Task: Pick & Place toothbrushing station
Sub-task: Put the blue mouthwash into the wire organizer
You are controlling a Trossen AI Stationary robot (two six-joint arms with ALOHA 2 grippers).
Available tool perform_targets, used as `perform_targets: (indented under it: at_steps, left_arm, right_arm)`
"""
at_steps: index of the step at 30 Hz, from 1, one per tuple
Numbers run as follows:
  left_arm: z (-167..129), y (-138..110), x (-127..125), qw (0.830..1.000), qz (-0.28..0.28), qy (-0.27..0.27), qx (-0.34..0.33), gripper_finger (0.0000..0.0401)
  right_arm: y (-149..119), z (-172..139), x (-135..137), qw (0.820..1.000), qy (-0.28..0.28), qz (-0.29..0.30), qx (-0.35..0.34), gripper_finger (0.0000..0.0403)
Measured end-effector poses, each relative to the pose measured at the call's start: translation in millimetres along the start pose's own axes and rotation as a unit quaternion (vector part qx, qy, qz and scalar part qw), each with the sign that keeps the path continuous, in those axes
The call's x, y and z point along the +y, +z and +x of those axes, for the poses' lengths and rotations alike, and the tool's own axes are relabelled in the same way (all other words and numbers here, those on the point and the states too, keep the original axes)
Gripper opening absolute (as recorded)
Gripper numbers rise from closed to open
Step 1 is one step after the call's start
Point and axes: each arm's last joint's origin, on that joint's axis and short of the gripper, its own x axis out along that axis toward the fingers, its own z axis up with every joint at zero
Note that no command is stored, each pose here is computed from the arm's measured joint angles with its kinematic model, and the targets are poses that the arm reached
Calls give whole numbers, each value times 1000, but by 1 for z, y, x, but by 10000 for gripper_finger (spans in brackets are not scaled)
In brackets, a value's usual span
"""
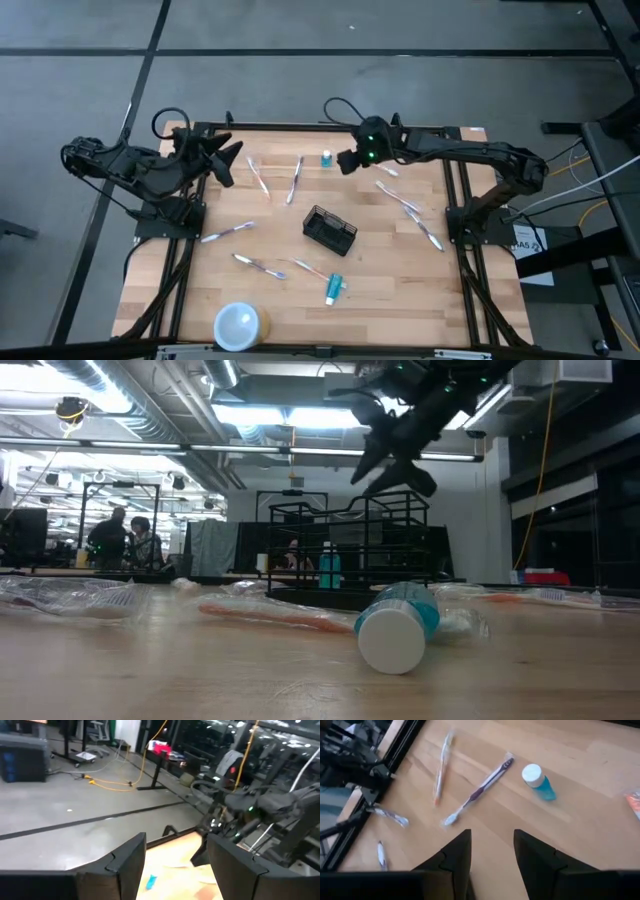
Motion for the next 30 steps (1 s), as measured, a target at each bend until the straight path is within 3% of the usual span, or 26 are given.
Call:
perform_targets:
  at_steps: [3, 11, 21, 30]
  left_arm:
    - [0, -5, 5, 1000, 4, 13, 11, 207]
    - [-1, -18, 17, 997, 32, 32, 62, 207]
    - [-2, -22, 23, 995, 31, 37, 93, 207]
    - [-4, -24, 21, 993, 44, 20, 111, 207]
  right_arm:
    - [12, 4, 12, 1000, -16, 7, 20, 151]
    - [35, 30, 44, 991, -83, -58, 82, 151]
    - [49, 85, 27, 966, -181, -24, 184, 151]
    - [63, 82, 35, 971, -173, -36, 163, 151]
